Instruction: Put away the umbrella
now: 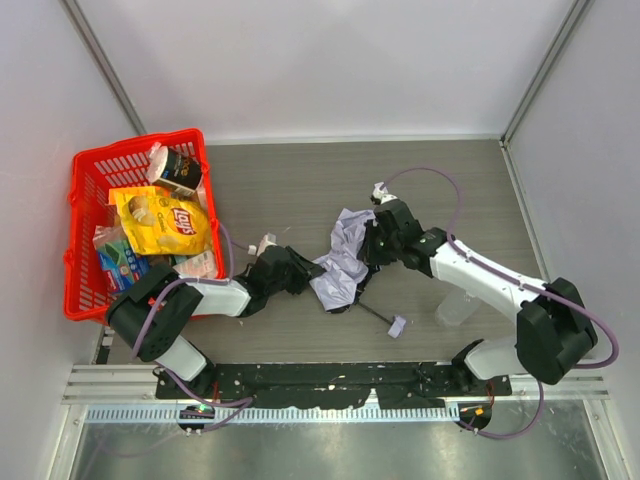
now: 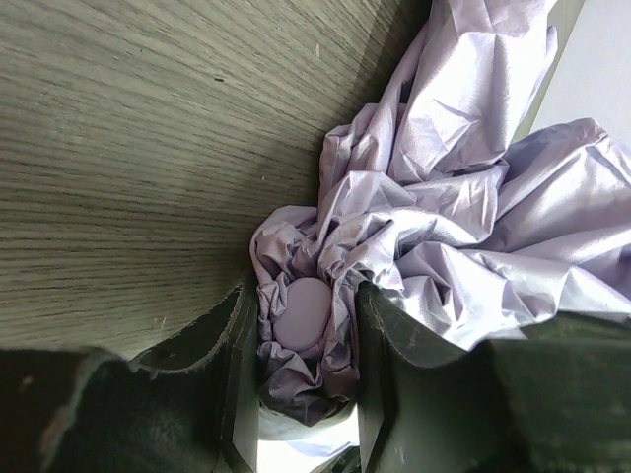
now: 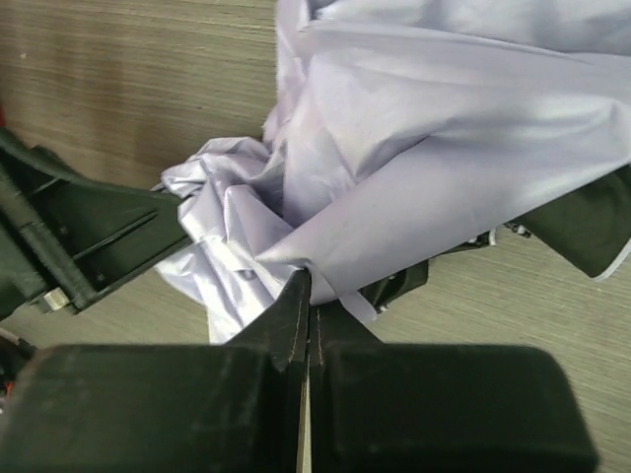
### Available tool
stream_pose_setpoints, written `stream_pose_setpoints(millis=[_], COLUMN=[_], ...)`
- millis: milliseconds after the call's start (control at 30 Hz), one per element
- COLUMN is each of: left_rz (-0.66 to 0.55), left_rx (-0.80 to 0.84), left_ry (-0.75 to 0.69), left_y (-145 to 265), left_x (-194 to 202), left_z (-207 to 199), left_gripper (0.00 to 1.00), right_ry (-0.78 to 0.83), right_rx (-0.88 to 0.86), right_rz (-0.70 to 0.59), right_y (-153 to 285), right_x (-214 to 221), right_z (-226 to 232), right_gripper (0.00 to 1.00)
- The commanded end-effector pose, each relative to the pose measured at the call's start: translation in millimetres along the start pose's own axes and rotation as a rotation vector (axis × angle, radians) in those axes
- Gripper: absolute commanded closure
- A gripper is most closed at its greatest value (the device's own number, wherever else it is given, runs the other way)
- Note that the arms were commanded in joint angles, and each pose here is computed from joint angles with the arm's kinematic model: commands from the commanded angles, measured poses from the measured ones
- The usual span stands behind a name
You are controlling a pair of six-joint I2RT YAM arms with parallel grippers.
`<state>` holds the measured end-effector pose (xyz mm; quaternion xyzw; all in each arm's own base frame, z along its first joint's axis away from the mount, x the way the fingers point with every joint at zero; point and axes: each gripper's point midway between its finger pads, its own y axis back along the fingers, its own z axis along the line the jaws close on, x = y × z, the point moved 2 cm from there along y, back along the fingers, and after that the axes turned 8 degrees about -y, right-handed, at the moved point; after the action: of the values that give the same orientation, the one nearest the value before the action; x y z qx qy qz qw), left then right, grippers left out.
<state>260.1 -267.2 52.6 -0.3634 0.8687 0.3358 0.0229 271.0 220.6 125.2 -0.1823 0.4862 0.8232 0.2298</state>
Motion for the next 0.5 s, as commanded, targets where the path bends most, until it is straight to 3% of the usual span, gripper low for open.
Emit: stream_pose_setpoints(millis=[0,200,333,467], left_rz=[-0.012,0.001,-0.001,-0.005], left_rx=[-0.182,-0.164,-0.156,-0.148], left_ry=[-0.031,-0.015,-0.014,-0.017], left_y=[3,1,2,3], left_x=[4,8,8,7], left_z=[49,52,51,49], left_gripper=[1.00,1.00,1.00,1.00], right_ry=[0.004,-0.078,-0.117,-0.162], right_rx=[-0.099,-0.323,-0.321,-0.475], right_rz=[-0.073,-0.081,-0.027,0.059], right_y=[42,87,78,63], right_x=[-27,-29,-27,-13], right_z=[43,78,69,84], right_gripper=[0.99,0.99,0.99,0.99])
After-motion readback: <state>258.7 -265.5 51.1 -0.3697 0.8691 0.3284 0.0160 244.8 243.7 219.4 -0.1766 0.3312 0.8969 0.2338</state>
